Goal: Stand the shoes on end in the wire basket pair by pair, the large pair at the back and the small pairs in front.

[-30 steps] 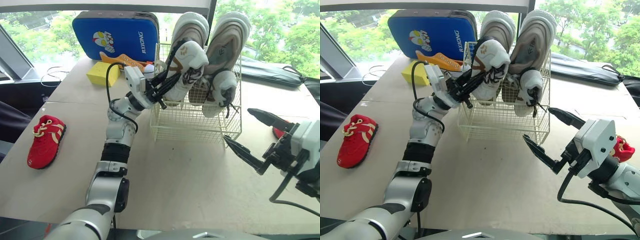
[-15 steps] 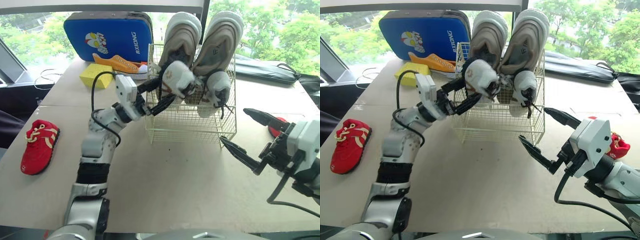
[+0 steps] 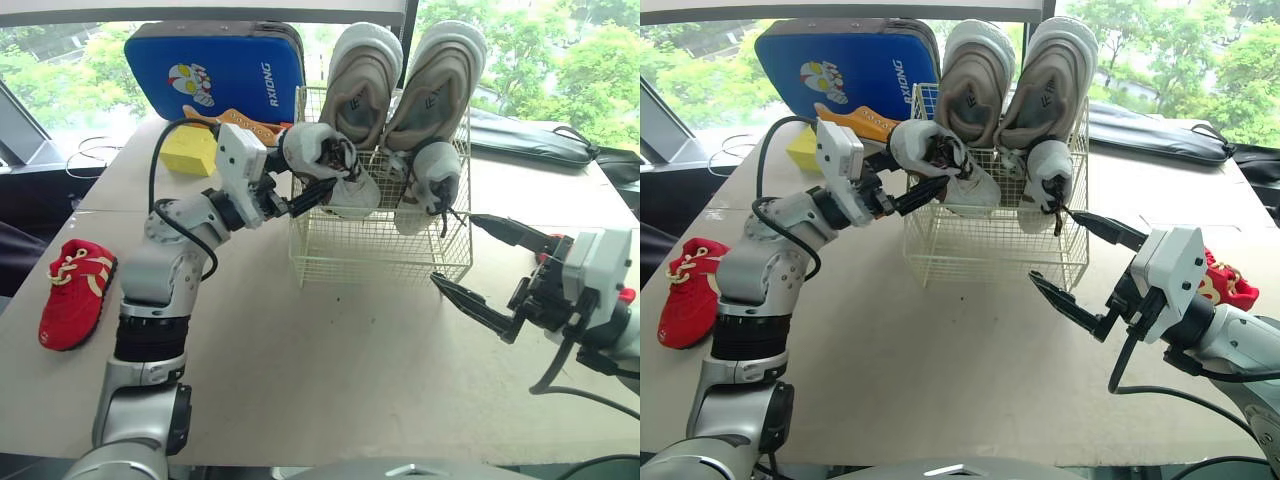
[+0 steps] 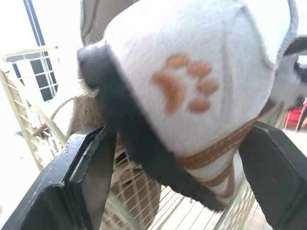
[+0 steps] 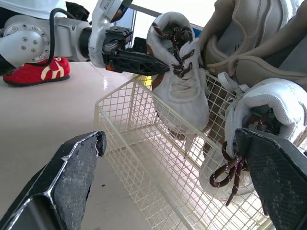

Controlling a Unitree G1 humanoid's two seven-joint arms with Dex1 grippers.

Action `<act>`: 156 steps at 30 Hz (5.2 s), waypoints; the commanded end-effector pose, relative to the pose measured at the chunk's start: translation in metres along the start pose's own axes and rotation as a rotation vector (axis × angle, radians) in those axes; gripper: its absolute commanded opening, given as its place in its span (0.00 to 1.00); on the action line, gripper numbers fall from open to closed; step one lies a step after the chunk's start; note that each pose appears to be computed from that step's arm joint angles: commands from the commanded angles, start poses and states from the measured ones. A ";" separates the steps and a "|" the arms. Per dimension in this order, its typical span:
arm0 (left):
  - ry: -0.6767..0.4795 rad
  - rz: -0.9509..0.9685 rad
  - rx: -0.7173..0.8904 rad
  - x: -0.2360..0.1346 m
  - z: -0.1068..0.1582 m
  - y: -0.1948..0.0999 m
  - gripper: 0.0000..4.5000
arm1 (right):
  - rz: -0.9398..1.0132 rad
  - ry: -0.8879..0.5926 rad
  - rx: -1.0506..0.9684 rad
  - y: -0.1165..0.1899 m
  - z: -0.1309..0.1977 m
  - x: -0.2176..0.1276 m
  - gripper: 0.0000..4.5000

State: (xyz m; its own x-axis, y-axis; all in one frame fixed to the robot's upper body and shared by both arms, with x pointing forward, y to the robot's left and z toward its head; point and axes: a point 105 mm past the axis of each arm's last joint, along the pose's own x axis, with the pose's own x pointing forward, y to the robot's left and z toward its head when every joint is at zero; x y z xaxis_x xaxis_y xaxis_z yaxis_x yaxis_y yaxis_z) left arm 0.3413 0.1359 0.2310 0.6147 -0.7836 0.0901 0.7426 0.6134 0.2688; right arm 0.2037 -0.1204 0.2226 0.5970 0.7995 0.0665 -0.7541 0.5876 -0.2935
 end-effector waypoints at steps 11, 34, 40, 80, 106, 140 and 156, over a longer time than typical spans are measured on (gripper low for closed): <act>0.056 -0.540 0.228 -0.002 0.039 0.000 0.51 | 0.009 -0.017 -0.019 -0.001 0.005 0.002 1.00; 0.413 -0.779 0.395 0.049 0.027 0.011 0.24 | -0.045 -0.007 -0.010 0.009 0.006 -0.001 1.00; 0.330 -0.718 0.349 0.042 0.052 0.019 0.65 | -0.048 -0.005 -0.003 0.010 0.006 -0.002 1.00; 0.111 -0.839 -0.215 -0.004 0.029 -0.138 0.85 | -0.855 0.787 0.145 -0.113 -0.106 -0.172 1.00; 0.064 -0.666 -0.177 -0.003 0.044 -0.133 0.85 | -0.861 0.827 0.402 -0.156 -0.156 -0.175 1.00; 0.143 -0.703 -0.716 0.003 0.072 -0.081 0.86 | 0.189 0.675 -0.720 -0.114 0.056 -0.115 0.00; 0.271 -0.878 -0.749 0.026 0.087 -0.101 0.86 | 0.596 0.143 -0.939 -0.055 0.094 0.017 0.00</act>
State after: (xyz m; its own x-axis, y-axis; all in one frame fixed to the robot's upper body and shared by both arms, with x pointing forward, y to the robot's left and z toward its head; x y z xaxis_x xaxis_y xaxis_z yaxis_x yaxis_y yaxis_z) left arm 0.2658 0.0458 0.2815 -0.1851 -0.9793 -0.0818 0.8426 -0.1153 -0.5260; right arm 0.2281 -0.1269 0.3240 0.2555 0.8664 -0.4290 -0.4841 -0.2695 -0.8325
